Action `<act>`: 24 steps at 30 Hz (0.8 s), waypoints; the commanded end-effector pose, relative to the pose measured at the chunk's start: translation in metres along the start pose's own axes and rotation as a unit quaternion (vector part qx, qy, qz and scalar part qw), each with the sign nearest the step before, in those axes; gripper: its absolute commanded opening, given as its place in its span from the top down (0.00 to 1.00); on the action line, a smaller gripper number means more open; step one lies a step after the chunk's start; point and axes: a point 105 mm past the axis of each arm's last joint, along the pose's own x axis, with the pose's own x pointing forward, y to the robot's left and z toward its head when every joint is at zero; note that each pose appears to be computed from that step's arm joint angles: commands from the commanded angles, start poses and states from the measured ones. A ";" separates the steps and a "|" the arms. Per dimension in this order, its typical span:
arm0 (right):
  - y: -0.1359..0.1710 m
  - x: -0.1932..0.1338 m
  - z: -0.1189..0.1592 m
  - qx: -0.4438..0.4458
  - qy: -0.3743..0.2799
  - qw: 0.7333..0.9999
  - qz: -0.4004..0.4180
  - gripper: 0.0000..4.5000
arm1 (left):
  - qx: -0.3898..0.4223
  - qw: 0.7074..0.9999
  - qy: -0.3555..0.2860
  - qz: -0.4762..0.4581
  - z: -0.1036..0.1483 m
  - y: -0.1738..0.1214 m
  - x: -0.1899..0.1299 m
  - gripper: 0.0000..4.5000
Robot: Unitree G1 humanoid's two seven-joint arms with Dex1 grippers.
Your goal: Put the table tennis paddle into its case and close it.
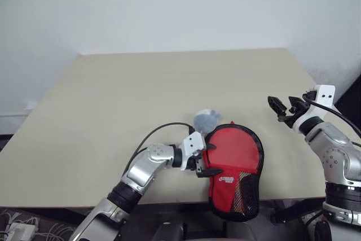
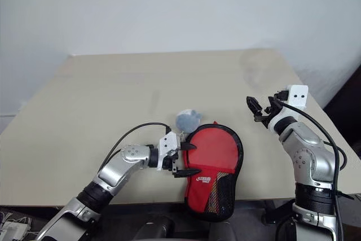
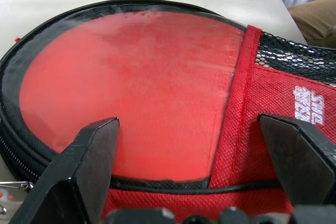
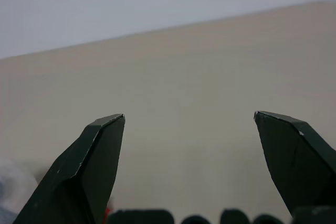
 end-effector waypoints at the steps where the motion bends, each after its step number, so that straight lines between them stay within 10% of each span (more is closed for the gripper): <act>1: 0.020 0.011 0.024 -0.009 -0.038 0.998 0.047 0.04 | -0.039 0.998 0.050 -0.012 -0.022 -0.005 0.000 0.01; 13: 0.142 0.047 -0.013 0.026 0.076 0.952 0.296 0.04 | -0.064 0.996 0.055 -0.025 -0.024 -0.009 0.004 0.01; 24: 0.145 0.048 -0.078 0.007 0.180 0.939 0.294 0.04 | -0.066 0.997 0.046 -0.012 -0.022 -0.009 0.007 0.01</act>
